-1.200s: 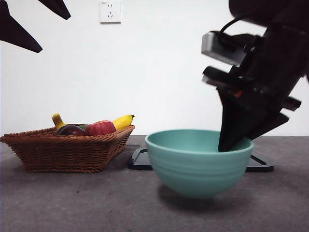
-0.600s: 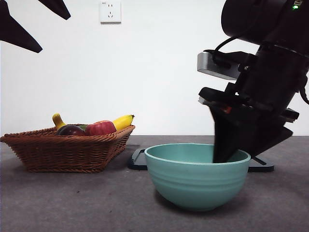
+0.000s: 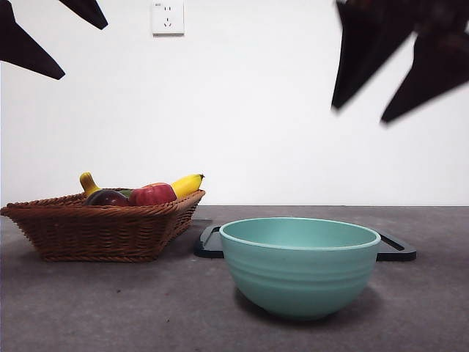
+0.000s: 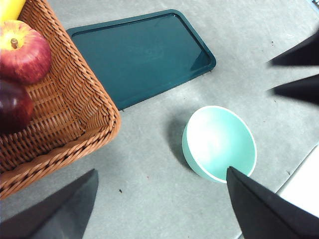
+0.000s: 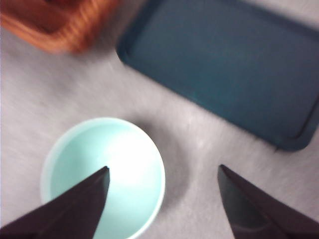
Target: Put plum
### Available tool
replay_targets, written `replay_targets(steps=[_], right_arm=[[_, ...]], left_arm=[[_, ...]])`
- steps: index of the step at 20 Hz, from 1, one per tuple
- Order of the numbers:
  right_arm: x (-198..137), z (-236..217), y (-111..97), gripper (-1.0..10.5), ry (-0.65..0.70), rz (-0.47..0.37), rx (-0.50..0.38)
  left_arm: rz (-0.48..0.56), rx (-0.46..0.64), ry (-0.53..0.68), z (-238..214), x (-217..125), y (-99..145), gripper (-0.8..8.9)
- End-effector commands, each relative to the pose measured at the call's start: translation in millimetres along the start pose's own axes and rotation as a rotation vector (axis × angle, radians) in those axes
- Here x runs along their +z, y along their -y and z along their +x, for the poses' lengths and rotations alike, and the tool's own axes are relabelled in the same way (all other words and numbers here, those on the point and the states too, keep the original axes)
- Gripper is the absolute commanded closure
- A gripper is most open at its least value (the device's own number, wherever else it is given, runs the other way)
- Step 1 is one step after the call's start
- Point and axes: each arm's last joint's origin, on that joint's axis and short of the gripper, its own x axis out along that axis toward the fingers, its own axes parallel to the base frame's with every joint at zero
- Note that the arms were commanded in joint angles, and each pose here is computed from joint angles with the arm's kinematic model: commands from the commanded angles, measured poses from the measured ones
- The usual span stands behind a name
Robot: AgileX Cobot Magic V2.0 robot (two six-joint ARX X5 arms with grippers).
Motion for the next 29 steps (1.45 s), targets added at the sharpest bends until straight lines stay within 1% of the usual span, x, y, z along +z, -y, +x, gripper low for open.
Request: replay_targets(steps=[1,3,5,8,12,13,14,15,16,17,21,29], right_arm=[[13.5,-24.1,-6.7,5.8,0.095,-0.006,0.069],[18.9,-37.5,-11.2,5.8,0.134,-0.012,0.165],[17.8,-38.6,-13.8,5.9,0.109,-0.019,0.253],[13.8,-37.7,-14.5,5.9,0.060,-0.029,0.299],[11.0,-37.5,-14.2,5.9,0.031,-0.030,0.299],[10.4,-37.4,-14.0,6.6,0.023,-0.029,0.298],[9.9,-37.4,-13.9,7.8,0.019,-0.027,0.297],[9.7,-37.3,-13.8,9.4,0.017,-0.029,0.296],[9.5,-37.4,-13.7,9.4,0.016,-0.035,0.295],[9.5,-37.4,-13.7,9.4,0.016,-0.036,0.295],[11.2,-37.5,-14.0,9.4,0.034,-0.034,0.295],[25.8,-40.4,-17.1,9.4,0.190,-0.069,0.326]], left_arm=[[0.016,-0.009,0.013,0.0,3.6,1.0,4.10],[0.014,-0.009,0.014,0.0,3.7,1.1,4.11],[0.005,-0.009,0.012,0.0,3.5,1.0,4.10],[0.004,-0.009,0.012,0.0,3.5,1.0,4.11],[0.004,-0.009,0.012,0.0,3.5,1.0,4.15],[0.005,-0.009,0.012,0.0,3.5,1.0,4.51],[0.005,-0.009,0.012,0.0,3.5,1.0,5.34],[0.005,-0.009,0.012,0.0,3.5,1.0,6.58],[0.006,-0.009,0.013,0.0,3.6,1.0,7.65],[0.006,-0.009,0.013,0.0,3.6,1.0,8.04],[0.006,-0.009,0.013,0.0,3.6,1.0,8.05],[0.007,-0.009,0.015,0.0,3.8,1.1,8.05]])
